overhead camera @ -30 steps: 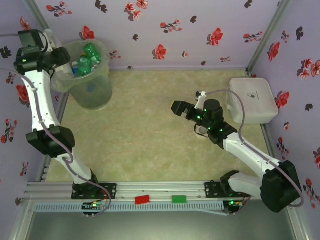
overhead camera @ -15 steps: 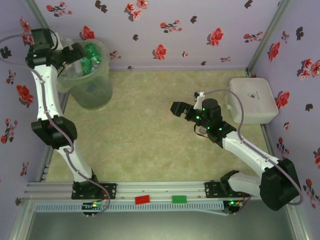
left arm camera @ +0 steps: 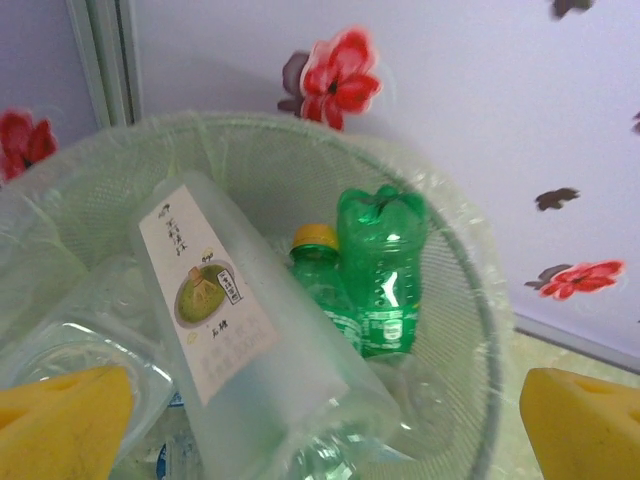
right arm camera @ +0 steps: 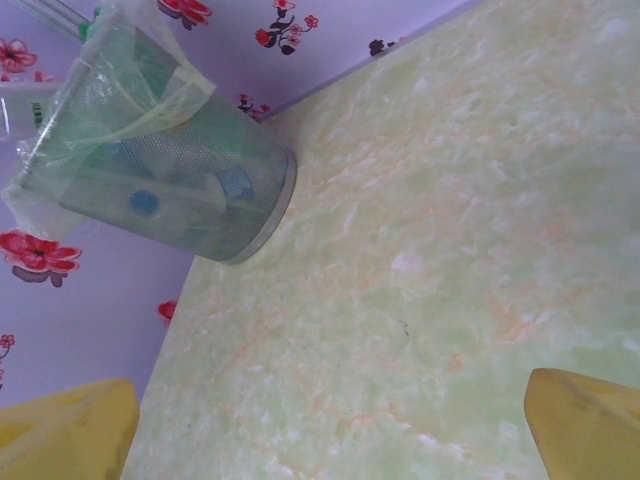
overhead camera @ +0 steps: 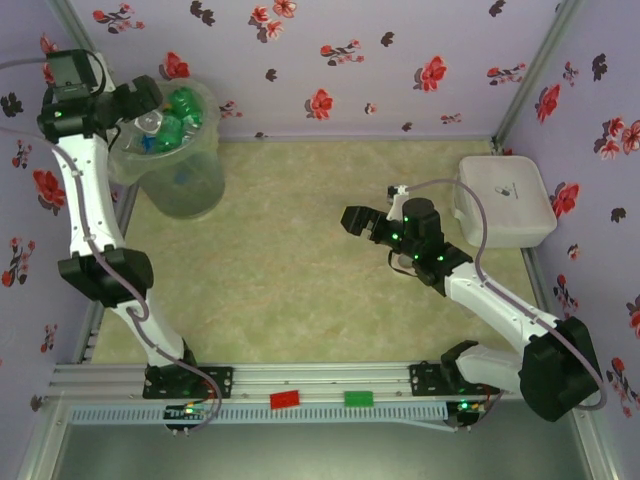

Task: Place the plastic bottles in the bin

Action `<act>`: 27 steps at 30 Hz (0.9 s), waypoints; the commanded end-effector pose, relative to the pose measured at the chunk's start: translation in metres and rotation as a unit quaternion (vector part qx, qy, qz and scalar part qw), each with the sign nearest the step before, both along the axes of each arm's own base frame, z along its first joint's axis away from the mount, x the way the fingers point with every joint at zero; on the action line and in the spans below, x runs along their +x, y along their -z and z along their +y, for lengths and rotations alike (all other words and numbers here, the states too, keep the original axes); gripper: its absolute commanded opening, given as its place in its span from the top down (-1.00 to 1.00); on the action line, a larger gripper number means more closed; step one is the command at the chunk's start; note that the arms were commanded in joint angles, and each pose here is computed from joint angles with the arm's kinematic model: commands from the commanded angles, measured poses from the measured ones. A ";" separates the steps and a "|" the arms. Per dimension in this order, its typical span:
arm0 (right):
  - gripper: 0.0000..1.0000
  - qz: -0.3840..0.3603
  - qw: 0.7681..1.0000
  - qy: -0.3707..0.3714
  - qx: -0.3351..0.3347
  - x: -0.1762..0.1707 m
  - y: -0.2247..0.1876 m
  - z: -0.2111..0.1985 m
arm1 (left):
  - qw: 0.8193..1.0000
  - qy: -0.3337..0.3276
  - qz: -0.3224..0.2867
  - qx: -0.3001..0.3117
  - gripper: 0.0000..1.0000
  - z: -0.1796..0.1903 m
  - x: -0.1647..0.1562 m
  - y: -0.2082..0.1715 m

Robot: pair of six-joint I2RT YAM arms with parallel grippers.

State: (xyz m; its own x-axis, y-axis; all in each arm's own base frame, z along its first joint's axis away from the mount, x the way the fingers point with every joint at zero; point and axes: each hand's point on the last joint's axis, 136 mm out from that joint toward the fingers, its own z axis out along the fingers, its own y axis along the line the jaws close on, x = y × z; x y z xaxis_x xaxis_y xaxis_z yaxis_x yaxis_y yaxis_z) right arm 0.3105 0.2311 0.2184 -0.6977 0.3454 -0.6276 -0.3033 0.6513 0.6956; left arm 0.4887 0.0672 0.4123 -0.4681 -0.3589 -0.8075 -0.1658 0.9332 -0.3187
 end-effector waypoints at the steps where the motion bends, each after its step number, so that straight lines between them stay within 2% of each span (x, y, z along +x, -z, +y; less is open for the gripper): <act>1: -0.99 -0.027 1.000 0.008 -0.012 0.003 -0.018 -0.003 | 0.998 0.012 -0.059 0.001 -1.00 -0.014 -0.031 -0.051; 4: -0.99 -0.028 0.999 0.012 -0.025 0.000 -0.017 -0.008 | 0.995 0.039 -0.088 0.003 -1.00 -0.038 -0.048 -0.072; 7: -0.99 -0.026 0.996 0.038 -0.071 0.000 -0.008 -0.025 | 0.992 0.070 -0.101 0.006 -1.00 -0.066 -0.069 -0.076; 12: -0.99 -0.036 0.971 0.127 -0.199 0.005 0.007 -0.084 | 0.986 0.126 -0.110 -0.003 -1.00 -0.114 -0.105 -0.043; 16: -0.99 -0.055 0.943 0.175 -0.278 0.007 0.010 -0.125 | 0.981 0.166 -0.099 -0.012 -1.00 -0.144 -0.133 0.009; 19: -0.99 -0.084 0.920 0.199 -0.328 0.006 0.012 -0.146 | 0.981 0.173 -0.084 -0.014 -1.00 -0.153 -0.146 0.061; 22: -0.99 -0.120 0.886 0.241 -0.377 0.004 0.021 -0.172 | 0.988 0.145 -0.060 0.000 -1.00 -0.145 -0.154 0.113; 25: -0.99 -0.148 0.854 0.300 -0.398 0.002 0.028 -0.199 | 0.993 0.112 -0.030 0.034 -1.00 -0.131 -0.158 0.162; 27: -0.99 -0.162 0.844 0.320 -0.398 0.002 0.038 -0.210 | 0.995 0.087 -0.011 0.054 -1.00 -0.121 -0.161 0.188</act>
